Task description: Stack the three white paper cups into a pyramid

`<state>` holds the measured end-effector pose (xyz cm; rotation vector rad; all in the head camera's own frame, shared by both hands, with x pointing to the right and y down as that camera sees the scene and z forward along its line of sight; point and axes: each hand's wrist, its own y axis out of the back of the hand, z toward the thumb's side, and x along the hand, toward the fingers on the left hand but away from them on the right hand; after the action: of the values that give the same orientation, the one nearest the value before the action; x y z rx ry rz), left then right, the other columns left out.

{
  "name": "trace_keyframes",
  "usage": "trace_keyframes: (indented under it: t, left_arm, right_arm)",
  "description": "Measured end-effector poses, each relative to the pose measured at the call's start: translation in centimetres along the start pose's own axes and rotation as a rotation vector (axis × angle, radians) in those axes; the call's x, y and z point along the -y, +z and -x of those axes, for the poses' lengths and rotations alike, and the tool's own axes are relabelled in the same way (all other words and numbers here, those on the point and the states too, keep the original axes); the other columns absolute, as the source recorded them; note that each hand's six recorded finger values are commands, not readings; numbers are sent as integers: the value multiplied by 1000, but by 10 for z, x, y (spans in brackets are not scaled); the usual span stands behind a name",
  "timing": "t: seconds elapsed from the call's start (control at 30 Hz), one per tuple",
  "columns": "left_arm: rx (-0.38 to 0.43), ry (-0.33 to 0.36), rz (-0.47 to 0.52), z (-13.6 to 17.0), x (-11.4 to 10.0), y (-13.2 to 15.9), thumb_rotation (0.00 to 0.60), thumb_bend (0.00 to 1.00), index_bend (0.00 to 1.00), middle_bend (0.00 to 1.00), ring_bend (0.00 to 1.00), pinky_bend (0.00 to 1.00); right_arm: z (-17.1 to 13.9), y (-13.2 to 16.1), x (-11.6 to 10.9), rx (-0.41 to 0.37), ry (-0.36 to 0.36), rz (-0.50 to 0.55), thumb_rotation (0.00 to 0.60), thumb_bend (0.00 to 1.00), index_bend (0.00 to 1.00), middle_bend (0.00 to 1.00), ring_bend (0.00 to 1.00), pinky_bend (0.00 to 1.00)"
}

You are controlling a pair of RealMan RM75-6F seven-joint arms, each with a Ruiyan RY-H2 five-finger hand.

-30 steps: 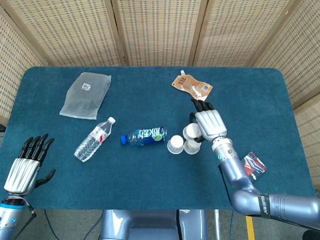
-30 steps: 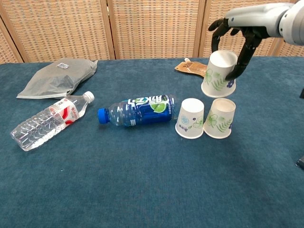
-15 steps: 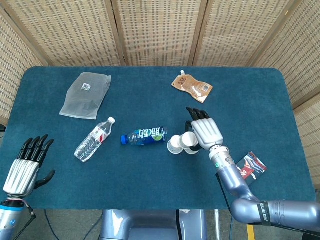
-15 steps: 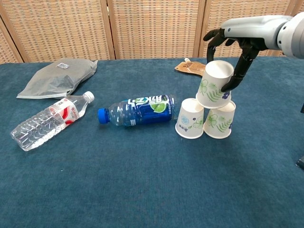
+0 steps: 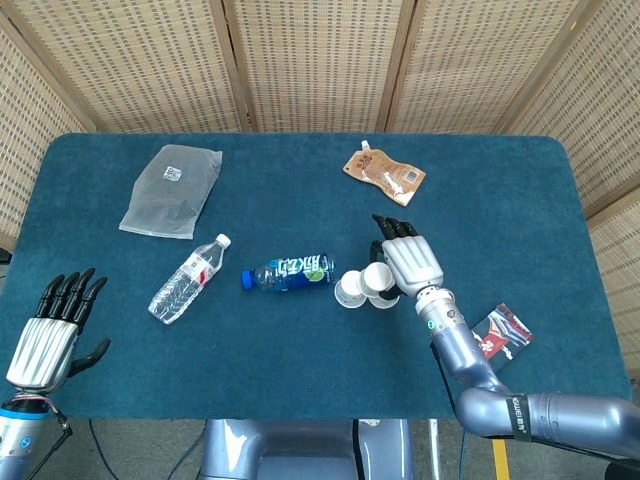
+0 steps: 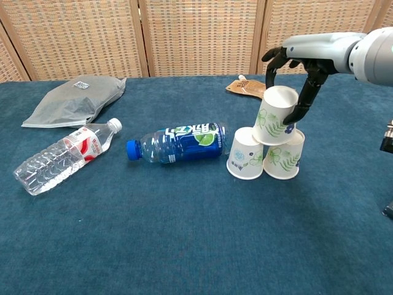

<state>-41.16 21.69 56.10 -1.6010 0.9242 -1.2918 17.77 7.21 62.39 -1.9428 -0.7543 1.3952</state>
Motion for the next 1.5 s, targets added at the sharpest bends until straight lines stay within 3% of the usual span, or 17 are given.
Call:
trace_keyframes:
  t: [0.13, 0.47, 0.7, 0.87, 1.1, 1.5]
  left_arm:
    - [2, -7, 1, 0, 1, 1, 600, 296, 40, 0, 0, 21]
    - [0, -3, -4, 0, 1, 1, 600, 296, 40, 0, 0, 21]
    - [-4, 1, -2, 0, 0, 0, 600, 296, 40, 0, 0, 21]
    - [-3, 13, 4, 2, -4, -1, 600, 296, 40, 0, 0, 21]
    - [1, 18, 7, 7, -6, 0, 600, 295, 40, 0, 0, 21]
    - [-29, 2, 5, 19, -3, -4, 600, 289, 39, 0, 0, 21]
  right_arm:
    - [2, -3, 3, 6, 8, 1, 600, 153, 500, 31, 0, 140]
    - [0, -1, -4, -8, -11, 11, 600, 152, 229, 0, 0, 100]
    - [-7, -9, -12, 16, -27, -39, 600, 152, 177, 0, 0, 83]
    - [-24, -30, -29, 65, -66, -60, 600, 152, 133, 0, 0, 74]
    - [-50, -58, -34, 47, -148, -20, 600, 152, 88, 0, 0, 55]
    - [-141, -145, 0, 69, -307, -8, 600, 152, 55, 0, 0, 44]
